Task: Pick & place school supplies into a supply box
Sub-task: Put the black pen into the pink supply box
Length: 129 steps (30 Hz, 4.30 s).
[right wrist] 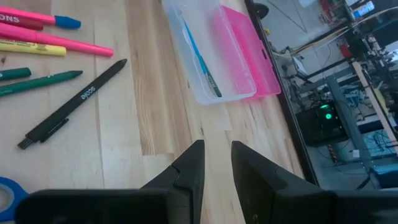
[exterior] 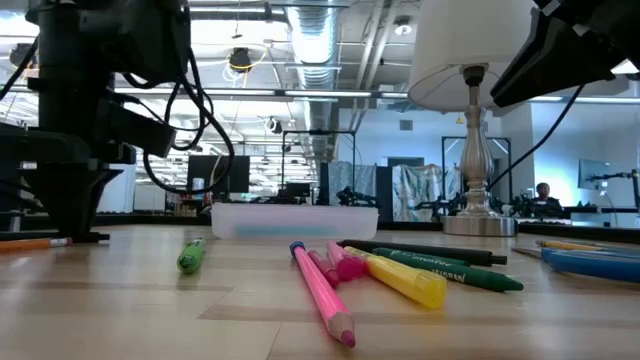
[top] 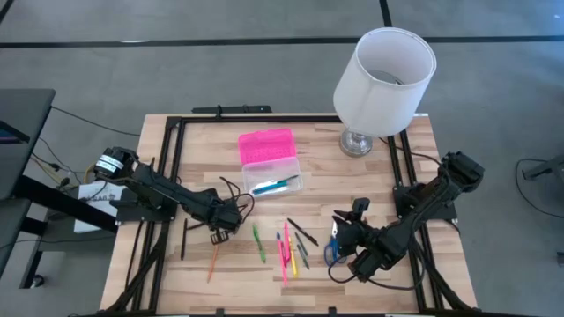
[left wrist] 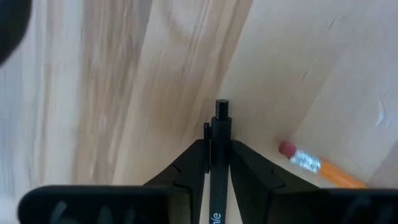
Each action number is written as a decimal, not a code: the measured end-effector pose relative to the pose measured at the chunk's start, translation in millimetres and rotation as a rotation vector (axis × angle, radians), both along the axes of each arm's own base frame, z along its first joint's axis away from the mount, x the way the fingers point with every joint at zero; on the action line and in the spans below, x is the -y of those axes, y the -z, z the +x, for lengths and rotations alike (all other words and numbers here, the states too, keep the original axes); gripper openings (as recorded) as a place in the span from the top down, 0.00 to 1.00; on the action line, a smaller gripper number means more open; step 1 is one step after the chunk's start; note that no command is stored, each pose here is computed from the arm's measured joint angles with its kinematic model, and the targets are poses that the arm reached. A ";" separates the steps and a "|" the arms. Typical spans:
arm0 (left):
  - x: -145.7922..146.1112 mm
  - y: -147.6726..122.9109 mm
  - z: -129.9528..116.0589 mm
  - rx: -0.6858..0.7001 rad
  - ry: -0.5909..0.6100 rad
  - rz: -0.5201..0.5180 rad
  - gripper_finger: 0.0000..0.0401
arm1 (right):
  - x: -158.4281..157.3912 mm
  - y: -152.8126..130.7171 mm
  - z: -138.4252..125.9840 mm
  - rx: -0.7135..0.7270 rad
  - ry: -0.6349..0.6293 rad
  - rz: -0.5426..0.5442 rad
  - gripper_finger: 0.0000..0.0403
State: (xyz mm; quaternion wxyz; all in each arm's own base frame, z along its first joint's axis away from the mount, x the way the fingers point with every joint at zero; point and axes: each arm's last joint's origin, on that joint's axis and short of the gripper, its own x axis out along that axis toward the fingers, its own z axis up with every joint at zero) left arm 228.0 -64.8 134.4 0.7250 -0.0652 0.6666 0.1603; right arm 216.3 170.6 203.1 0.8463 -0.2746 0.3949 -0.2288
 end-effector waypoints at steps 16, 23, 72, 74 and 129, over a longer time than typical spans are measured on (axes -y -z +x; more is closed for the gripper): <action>-8.1 -2.1 16.2 0.111 0.149 0.034 0.85 | 0.1 -0.2 0.0 -0.001 -0.001 -0.001 0.82; -11.1 -2.4 16.4 0.105 0.111 0.033 0.80 | 0.1 -0.2 0.0 -0.001 -0.001 -0.001 0.82; -10.3 -1.4 -2.0 -0.101 0.114 -0.095 0.91 | 0.0 -0.3 0.1 0.002 0.000 0.003 0.82; -10.2 -1.3 -1.6 -0.098 0.130 -0.093 0.91 | 0.0 -0.3 0.1 0.002 0.000 0.002 0.82; -10.1 -3.2 3.6 -0.033 0.151 -0.076 0.93 | 0.1 -0.3 0.2 0.002 0.000 0.002 0.82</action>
